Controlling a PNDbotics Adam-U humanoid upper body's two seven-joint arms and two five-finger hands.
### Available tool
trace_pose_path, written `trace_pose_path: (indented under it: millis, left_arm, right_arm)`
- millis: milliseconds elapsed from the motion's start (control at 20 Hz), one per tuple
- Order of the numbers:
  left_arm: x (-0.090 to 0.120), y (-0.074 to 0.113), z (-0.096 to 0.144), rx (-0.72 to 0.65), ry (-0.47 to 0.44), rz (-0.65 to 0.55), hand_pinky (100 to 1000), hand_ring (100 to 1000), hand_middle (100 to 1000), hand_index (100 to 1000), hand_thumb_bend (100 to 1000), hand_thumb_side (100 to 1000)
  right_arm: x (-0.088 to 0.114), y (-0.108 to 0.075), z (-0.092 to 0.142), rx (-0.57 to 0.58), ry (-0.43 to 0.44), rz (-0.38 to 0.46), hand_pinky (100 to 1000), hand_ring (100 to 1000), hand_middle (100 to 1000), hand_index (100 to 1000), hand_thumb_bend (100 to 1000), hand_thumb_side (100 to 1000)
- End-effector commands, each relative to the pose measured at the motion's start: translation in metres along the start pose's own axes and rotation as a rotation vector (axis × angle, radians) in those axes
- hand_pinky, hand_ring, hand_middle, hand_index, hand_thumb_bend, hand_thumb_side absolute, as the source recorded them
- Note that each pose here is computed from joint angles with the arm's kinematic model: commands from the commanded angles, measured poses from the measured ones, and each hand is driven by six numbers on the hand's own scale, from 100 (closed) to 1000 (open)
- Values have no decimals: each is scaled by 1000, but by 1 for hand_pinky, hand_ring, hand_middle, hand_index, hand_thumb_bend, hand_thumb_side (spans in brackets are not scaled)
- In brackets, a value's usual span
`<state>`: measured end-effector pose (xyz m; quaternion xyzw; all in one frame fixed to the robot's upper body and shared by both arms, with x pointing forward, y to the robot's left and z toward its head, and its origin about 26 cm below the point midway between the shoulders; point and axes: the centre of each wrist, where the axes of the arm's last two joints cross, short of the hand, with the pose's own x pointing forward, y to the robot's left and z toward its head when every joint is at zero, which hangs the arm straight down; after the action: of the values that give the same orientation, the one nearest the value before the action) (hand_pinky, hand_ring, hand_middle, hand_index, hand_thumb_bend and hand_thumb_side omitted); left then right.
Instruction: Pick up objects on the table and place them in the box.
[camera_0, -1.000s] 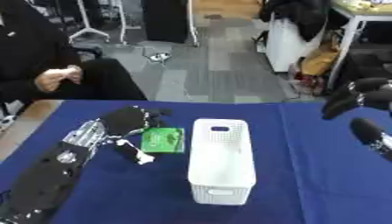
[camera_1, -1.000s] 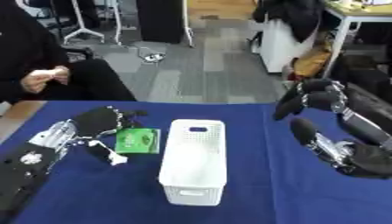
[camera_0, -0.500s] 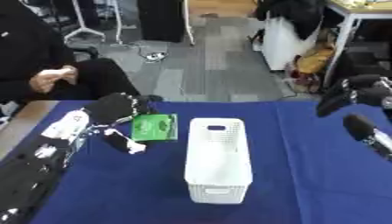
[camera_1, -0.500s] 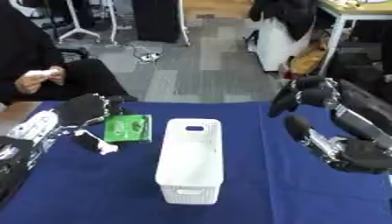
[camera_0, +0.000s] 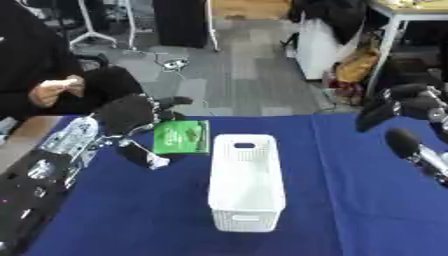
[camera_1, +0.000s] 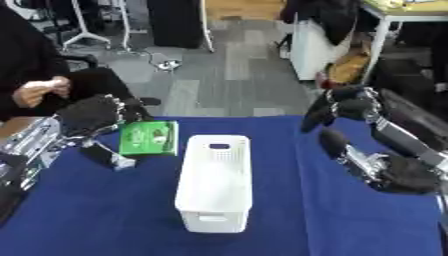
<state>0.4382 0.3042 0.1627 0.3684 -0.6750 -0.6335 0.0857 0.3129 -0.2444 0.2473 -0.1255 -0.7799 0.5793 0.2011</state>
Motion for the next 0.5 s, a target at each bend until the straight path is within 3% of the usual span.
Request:
trace_pose_path:
  millis: [50, 500]
  left_arm:
    - [-5, 17, -2, 26, -18, -21, 100, 100, 100, 193, 100, 726]
    - [9, 28, -24, 64, -88, 46, 100, 100, 100, 193, 100, 725]
  right_arm:
    - [2, -8, 3, 58, -31, 70, 565, 627, 622, 689, 150, 1000]
    - [3, -9, 2, 59, -36, 69, 565, 627, 622, 689, 150, 1000]
